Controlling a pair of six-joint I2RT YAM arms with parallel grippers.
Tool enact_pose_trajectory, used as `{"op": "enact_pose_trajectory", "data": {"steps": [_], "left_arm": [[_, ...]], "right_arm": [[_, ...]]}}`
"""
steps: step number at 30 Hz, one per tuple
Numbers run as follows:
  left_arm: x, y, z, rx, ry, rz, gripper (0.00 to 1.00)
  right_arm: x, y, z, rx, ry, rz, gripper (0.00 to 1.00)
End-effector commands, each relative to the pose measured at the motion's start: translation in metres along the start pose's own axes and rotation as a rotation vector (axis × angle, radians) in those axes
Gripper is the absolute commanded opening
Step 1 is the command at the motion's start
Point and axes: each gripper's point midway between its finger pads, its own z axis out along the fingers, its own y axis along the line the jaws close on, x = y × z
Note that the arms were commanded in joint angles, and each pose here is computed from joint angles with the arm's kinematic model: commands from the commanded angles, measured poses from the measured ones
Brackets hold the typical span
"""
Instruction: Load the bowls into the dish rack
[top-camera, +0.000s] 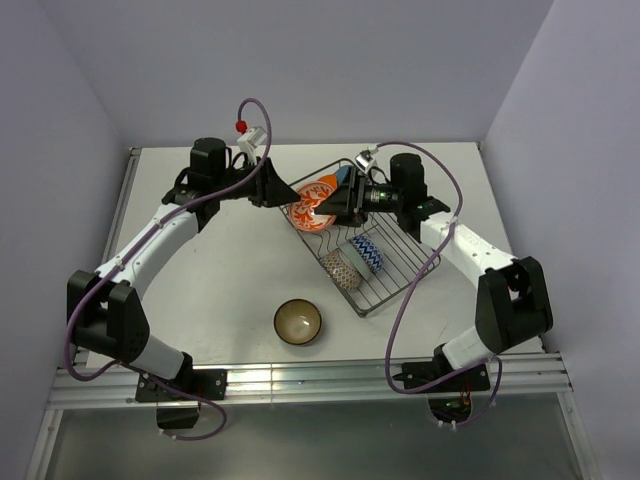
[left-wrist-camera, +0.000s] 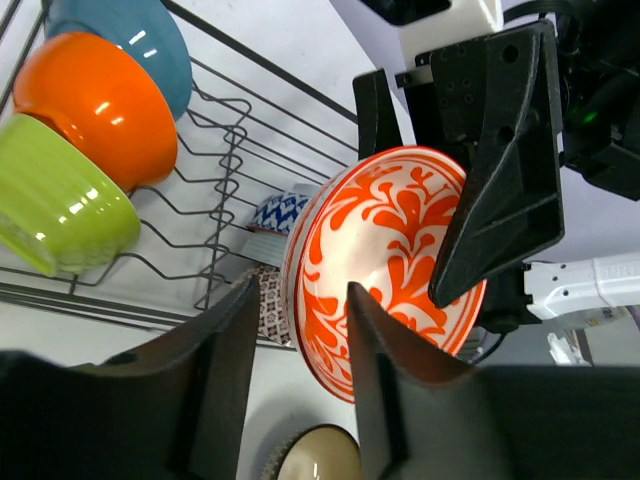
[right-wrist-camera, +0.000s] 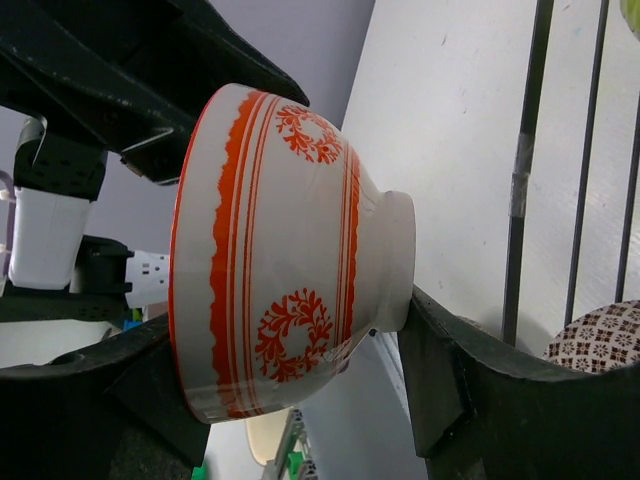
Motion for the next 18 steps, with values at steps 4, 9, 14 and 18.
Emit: {"op": "enact_pose_trajectory", "data": {"steps": [4,9,14,18], "left_arm": [[-0.006,-0.025,-0.012,0.073,-0.009,0.064,0.54],[-0.003,-0.023,-0.009,0.065,0.003,0.068,0.57],[0.007,-0.025,0.002,0.065,0.039,0.081,0.58],[0.01,-0.028,0.007,0.073,0.043,0.066,0.41]], "right_arm": [[-0.011,0.051,-0.021,-0.075,-0.031,-0.231,0.0],[-0.006,0.055,-0.023,-0.08,-0.011,-0.248,0.0],[-0.001,0.059,-0.021,-0.085,0.027,-0.256,0.0],[0.004,0.054,-0.017,-0.058,0.061,-0.269,0.01]]}}
